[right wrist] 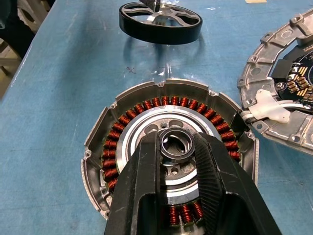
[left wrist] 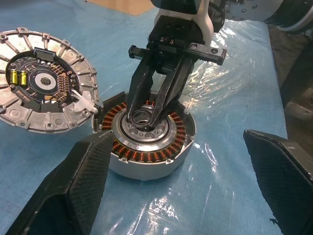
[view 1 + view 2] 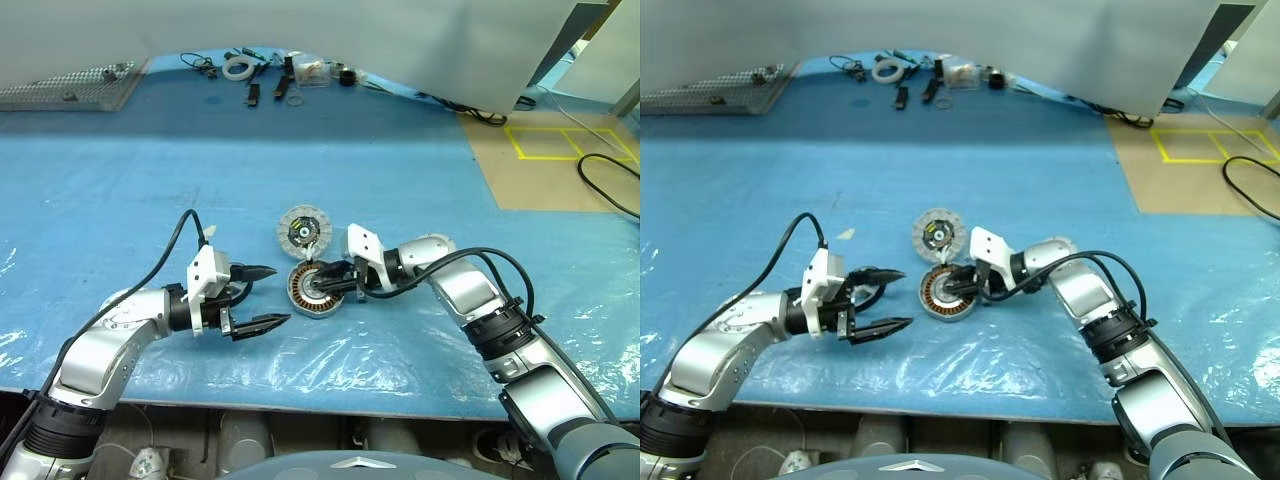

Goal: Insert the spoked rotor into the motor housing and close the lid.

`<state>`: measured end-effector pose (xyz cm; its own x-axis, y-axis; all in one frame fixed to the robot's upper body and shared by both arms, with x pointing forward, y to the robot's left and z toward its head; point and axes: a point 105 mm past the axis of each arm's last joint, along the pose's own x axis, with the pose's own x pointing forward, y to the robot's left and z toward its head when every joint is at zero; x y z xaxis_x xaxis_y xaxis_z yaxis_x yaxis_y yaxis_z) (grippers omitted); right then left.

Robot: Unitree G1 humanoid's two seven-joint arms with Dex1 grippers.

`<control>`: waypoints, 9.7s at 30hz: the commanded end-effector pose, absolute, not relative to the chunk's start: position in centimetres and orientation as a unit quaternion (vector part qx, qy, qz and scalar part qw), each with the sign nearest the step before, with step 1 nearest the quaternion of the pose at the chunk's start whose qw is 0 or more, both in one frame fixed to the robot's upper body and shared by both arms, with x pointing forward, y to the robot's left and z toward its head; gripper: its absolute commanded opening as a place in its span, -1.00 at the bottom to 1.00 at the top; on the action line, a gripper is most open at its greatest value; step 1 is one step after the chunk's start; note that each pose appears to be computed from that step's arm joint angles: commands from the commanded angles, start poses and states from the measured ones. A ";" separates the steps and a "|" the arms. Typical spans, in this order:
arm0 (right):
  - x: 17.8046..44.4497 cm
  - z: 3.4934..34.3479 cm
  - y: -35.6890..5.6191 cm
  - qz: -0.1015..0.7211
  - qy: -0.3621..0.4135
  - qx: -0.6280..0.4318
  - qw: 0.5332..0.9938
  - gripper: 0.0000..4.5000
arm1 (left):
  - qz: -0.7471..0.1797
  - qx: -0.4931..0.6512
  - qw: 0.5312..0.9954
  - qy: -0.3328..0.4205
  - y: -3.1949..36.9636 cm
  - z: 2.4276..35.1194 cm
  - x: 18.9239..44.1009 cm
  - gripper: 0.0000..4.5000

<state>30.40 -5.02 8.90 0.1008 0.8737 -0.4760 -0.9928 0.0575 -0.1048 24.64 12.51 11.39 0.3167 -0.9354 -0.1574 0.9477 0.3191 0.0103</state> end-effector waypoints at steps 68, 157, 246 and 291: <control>31.1 10.4 -2.8 0.654 0.112 -0.193 0.723 -0.99 | -0.587 0.061 0.806 0.056 12.1 11.5 24.5 1.00; 26.9 15.6 -8.8 0.642 0.157 -0.056 0.748 -0.99 | -0.438 0.070 0.894 0.063 21.2 14.6 24.9 1.00; 22.7 14.4 -6.3 0.646 0.056 -0.059 0.759 -0.99 | -0.697 0.469 0.516 0.166 18.6 13.1 32.4 1.00; 22.4 13.7 -6.6 0.636 0.084 -0.087 0.762 -0.99 | -0.693 0.424 0.553 0.186 17.4 12.4 33.0 1.00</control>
